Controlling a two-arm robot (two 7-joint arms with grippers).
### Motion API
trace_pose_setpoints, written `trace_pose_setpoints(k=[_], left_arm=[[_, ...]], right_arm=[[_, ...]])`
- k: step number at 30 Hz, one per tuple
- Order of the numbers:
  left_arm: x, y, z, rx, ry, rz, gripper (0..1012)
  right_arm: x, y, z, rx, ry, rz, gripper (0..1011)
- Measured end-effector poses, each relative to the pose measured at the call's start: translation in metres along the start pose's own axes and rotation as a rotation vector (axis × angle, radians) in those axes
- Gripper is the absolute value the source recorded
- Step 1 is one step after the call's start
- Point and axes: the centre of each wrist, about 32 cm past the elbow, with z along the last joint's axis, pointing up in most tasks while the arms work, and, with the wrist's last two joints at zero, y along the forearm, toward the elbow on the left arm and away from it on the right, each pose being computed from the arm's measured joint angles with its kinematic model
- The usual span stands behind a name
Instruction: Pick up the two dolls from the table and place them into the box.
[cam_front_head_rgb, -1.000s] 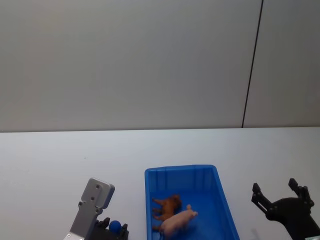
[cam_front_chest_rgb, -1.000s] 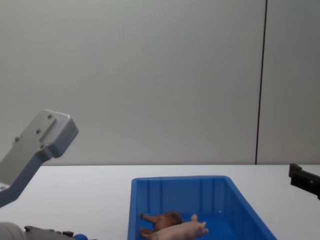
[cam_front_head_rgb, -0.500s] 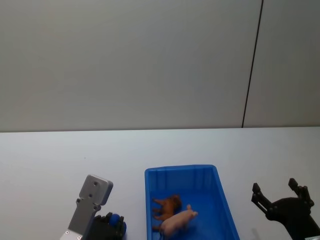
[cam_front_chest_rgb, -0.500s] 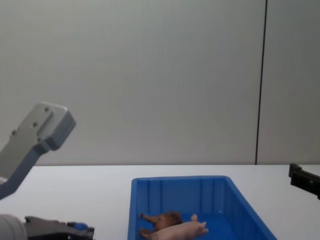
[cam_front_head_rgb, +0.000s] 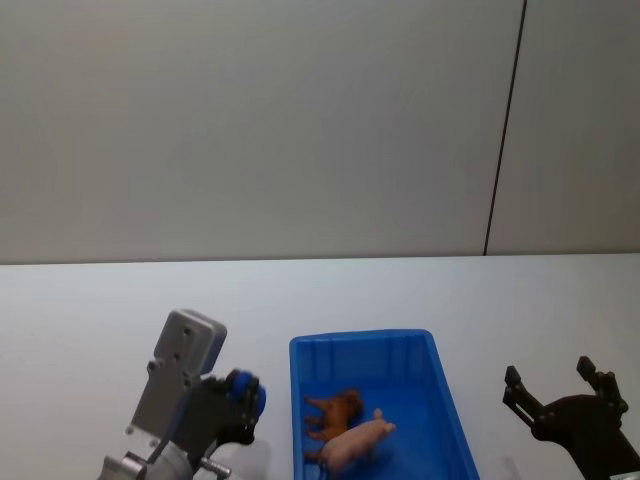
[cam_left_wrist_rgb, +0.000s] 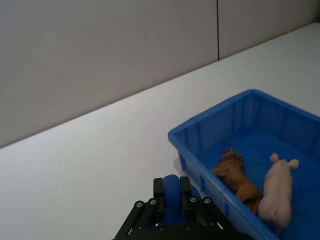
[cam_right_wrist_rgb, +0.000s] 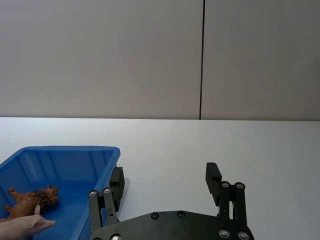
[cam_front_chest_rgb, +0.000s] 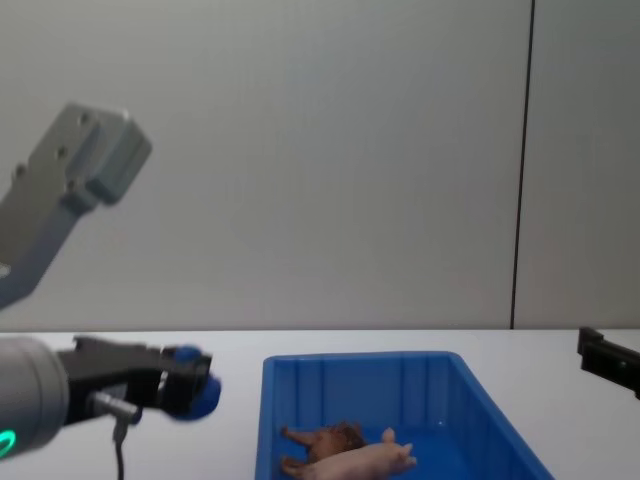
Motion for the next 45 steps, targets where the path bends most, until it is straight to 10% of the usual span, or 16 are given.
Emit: trace_pose_setpoints(k=[18,45], left_arm=[[0.0024,-0.0138,0.0305,-0.196,-0.049,-0.188,90],[-0.0034,-0.032,0.0462,-0.277,-0.065,-0.351,931]], right_arm=[[0.0,0.0,0.0,0.0,0.0,0.0,1001],[0.0,0.0,0.0,0.0,0.0,0.0,1001]])
